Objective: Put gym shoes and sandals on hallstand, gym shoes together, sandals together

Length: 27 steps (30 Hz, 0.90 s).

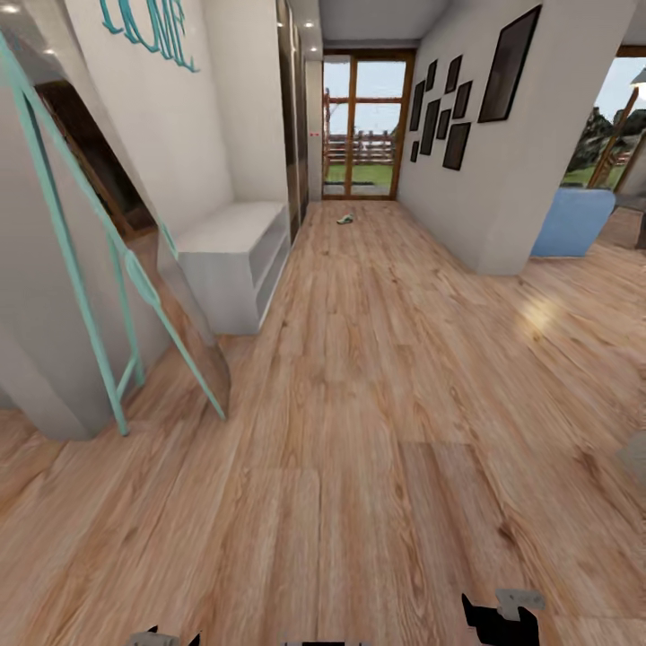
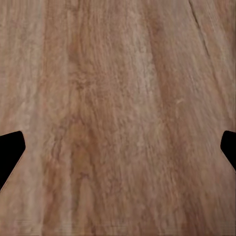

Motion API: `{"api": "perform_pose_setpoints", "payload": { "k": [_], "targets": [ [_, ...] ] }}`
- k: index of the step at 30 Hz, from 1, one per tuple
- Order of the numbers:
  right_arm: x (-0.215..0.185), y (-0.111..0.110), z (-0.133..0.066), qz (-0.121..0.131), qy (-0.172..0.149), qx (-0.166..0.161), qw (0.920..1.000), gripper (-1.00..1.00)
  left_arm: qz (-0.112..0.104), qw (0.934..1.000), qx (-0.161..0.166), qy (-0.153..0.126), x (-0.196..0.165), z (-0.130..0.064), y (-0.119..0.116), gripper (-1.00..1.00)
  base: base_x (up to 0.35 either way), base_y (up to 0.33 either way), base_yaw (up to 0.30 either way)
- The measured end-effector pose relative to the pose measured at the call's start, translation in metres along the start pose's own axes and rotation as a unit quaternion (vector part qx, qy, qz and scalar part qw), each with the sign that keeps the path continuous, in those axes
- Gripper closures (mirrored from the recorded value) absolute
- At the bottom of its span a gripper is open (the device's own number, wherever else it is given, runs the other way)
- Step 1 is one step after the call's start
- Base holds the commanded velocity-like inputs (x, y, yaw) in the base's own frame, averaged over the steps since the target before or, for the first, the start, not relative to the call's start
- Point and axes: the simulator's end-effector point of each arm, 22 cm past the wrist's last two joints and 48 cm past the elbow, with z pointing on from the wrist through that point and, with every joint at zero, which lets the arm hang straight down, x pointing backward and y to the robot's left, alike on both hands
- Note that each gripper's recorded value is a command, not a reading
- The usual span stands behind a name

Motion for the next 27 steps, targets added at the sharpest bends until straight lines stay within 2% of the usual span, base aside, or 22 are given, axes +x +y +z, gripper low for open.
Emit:
{"api": "perform_pose_setpoints", "payload": {
  "k": [19,27],
  "targets": [
    [0.0001,0.0011,0.0000,0.000,0.000,-0.001,1.0000,-1.00,-0.001,1.0000,-0.001,-0.001,-0.0004,-0.0002,0.0011,-1.00,0.339,0.000,-0.242],
    [0.0000,0.0012,0.0000,0.000,0.000,-0.001,1.0000,-1.00,-0.001,1.0000,-0.002,-0.002,-0.0010,-0.0003,0.0018,-1.00,0.339,0.000,-0.114]
  ]
}}
